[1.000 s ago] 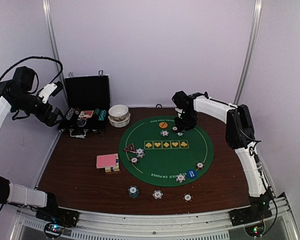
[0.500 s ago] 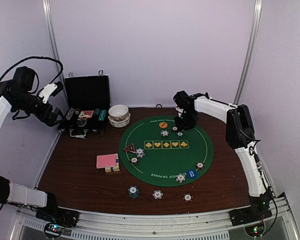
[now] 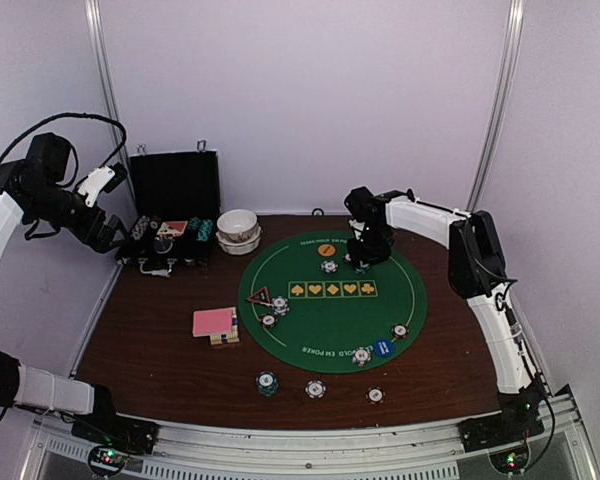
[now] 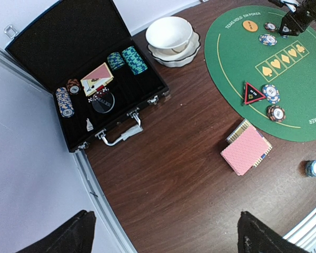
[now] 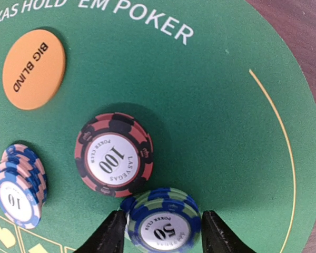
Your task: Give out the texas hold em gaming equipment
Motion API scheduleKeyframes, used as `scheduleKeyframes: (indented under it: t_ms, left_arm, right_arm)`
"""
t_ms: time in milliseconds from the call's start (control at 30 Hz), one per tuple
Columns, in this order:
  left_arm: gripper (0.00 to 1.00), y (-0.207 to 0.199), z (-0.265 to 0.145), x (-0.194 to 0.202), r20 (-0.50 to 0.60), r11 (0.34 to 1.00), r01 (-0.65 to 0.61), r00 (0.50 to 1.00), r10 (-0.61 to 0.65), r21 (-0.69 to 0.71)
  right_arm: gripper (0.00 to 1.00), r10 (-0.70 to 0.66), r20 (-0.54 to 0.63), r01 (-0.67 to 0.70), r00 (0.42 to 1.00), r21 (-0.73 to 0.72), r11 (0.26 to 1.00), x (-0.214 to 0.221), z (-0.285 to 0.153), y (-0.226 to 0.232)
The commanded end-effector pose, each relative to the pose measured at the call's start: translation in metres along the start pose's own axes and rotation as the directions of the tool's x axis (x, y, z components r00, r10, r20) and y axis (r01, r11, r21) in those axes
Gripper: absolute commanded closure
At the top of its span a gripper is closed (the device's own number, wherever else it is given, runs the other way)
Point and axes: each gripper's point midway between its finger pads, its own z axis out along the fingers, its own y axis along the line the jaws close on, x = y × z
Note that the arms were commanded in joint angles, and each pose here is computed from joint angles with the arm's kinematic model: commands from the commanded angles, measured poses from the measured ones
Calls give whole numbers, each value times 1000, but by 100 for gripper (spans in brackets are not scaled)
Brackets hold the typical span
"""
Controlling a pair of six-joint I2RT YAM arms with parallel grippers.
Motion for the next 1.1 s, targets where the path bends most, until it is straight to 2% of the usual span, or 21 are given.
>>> scheduleKeyframes:
  t_ms: [0, 100, 433, 733, 933, 1067]
  left_arm:
    - [3, 5, -4, -9, 34, 1000, -16, 999, 16, -14]
    - [2, 5, -4, -9, 34, 1000, -15, 999, 15, -15]
    - [2, 6, -5, -11, 39, 1000, -14, 999, 14, -16]
    - [2, 5, -3, -8, 30, 1000, -17, 999, 17, -16]
    - [3, 5, -3, -7, 29, 1000, -17, 999, 18, -20]
    - [2, 6, -3, -7, 31, 1000, -19, 999, 20, -23]
  right_arm:
    - [46, -16, -35, 17, 999, 39, 999, 10, 10, -3]
    - [41, -20, -37, 21, 999, 35, 999, 10, 11, -1]
    - [44, -40, -39, 40, 998, 3, 999, 14, 11, 17]
    - [51, -32, -48, 33, 998, 16, 999, 17, 15, 16]
    - [63, -43, -37, 45, 998, 59, 997, 12, 11, 4]
    - [65, -43, -40, 46, 998, 78, 996, 11, 11, -5]
